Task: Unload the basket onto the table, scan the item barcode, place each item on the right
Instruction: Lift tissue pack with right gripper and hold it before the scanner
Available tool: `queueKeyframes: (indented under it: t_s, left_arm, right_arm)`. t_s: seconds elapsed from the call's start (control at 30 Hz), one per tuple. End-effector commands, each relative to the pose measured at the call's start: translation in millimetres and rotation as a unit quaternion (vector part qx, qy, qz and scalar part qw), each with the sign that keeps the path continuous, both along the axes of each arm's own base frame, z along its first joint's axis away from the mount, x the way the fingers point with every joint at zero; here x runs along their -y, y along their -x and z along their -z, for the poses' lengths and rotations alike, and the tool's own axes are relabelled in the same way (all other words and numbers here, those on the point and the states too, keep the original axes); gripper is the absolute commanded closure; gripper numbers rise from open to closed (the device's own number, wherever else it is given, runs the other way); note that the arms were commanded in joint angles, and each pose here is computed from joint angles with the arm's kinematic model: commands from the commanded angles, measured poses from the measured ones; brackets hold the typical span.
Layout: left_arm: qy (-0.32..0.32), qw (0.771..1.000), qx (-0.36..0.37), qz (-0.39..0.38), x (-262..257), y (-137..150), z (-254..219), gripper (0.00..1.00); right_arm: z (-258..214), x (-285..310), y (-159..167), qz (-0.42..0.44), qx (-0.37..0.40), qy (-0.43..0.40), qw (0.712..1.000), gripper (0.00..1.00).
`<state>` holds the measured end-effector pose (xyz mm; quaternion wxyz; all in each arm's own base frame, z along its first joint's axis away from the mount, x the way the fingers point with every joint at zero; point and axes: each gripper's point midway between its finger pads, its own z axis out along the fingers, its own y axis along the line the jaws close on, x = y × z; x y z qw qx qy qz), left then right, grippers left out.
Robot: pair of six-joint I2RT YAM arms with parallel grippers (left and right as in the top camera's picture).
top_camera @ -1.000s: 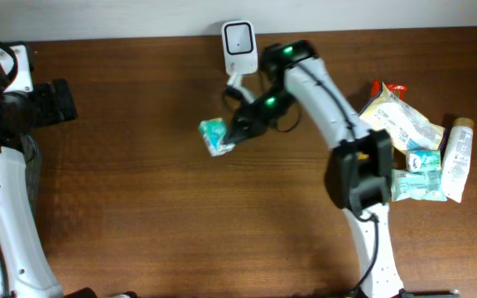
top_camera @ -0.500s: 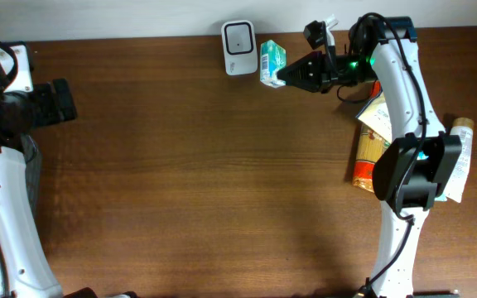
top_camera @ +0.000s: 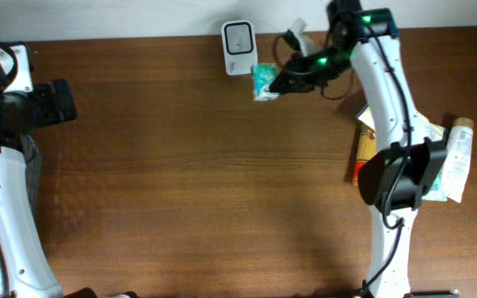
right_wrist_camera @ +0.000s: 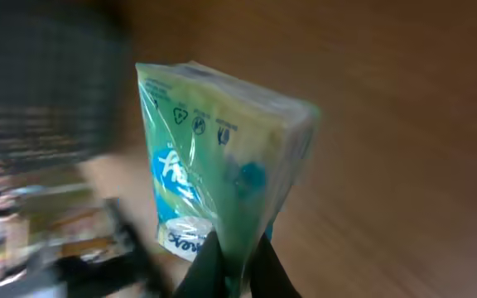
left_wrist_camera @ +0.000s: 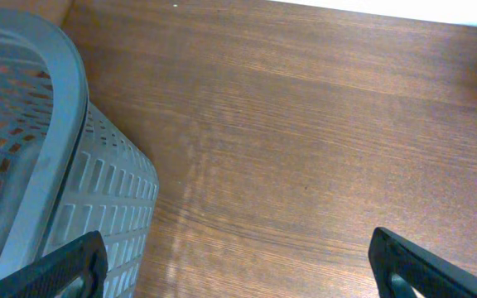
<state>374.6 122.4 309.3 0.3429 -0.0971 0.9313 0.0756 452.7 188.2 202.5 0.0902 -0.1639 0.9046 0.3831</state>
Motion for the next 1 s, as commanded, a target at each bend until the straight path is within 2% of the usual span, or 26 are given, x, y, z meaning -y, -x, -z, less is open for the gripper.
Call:
queueKeyframes:
  t_s: [0.0, 0.03, 0.1, 0.13, 0.17, 0.27, 0.37, 0.4, 0.47, 0.63, 0.73, 0.77, 0.87, 0.93, 0.97]
  left_arm:
    - [0.0, 1.0, 0.006, -0.006, -1.7, 0.6, -3.6, 0.01]
    - [0.0, 1.0, 0.006, -0.006, -1.7, 0.7, -3.7, 0.01]
    - [0.0, 1.0, 0.006, -0.006, -1.7, 0.7, -3.7, 0.01]
    - [0.0, 1.0, 0.006, -0.006, -1.7, 0.7, -3.7, 0.01]
    - [0.0, 1.0, 0.006, -0.006, -1.7, 0.7, -3.7, 0.01]
    - [0.0, 1.0, 0.006, -0.006, -1.7, 0.7, -3.7, 0.01]
    - [0.0, 1.0, 0.006, -0.006, -1.7, 0.7, -3.7, 0.01]
    - [0.0, 1.0, 0.006, -0.006, -1.7, 0.6, -3.6, 0.01]
    - [0.0, 1.0, 0.006, -0.006, -1.7, 0.7, -3.7, 0.01]
    - [0.0, 1.0, 0.006, -0.006, -1.7, 0.7, -3.7, 0.01]
    - [0.0, 1.0, 0.006, -0.006, -1.7, 0.6, -3.6, 0.01]
    - [0.0, 1.0, 0.006, -0.006, -1.7, 0.6, -3.6, 0.01]
    - [0.0, 1.0, 0.006, -0.006, -1.7, 0.7, -3.7, 0.01]
    - [0.0, 1.0, 0.006, -0.006, -1.7, 0.6, -3.6, 0.01]
    - [0.0, 1.0, 0.006, -0.006, -1.7, 0.6, -3.6, 0.01]
  right_arm:
    - [-28.2, 21.8, -29.9, 0.111, 0.102, 0.187, 0.971, 0.96]
    - [-40.9, 24.6, -38.0, 0.129, 0.135, 0.209, 0.96, 0.96]
    - [-72.0, 32.6, -63.4, 0.17, 0.236, 0.275, 0.917, 0.96]
    - [-90.8, 30.4, -82.9, 0.169, 0.317, 0.324, 0.875, 0.96]
    - [-100.7, 23.6, -95.7, 0.166, 0.366, 0.357, 0.843, 0.96]
    - [-114.3, -8.1, -121.3, 0.144, 0.459, 0.398, 0.782, 0.96]
    - [-96.2, -34.1, -146.6, 0.098, 0.508, 0.425, 0.743, 0.96]
    - [-87.0, -37.3, -152.8, 0.092, 0.511, 0.429, 0.739, 0.96]
    - [-46.7, -44.2, -166.1, 0.019, 0.513, 0.468, 0.719, 0.96]
    - [27.9, -55.4, -187.7, -0.065, 0.51, 0.505, 0.693, 0.96]
    - [64.6, -56.8, -190.6, -0.099, 0.498, 0.518, 0.688, 0.96]
    - [73.0, -56.8, -190.8, -0.102, 0.495, 0.52, 0.689, 0.96]
    - [79.3, -54.8, -192.9, -0.128, 0.5, 0.537, 0.667, 0.96]
    - [78.3, -54.6, -193.5, -0.126, 0.501, 0.538, 0.666, 0.96]
    - [74.4, -46.2, -194.6, -0.113, 0.494, 0.559, 0.656, 0.96]
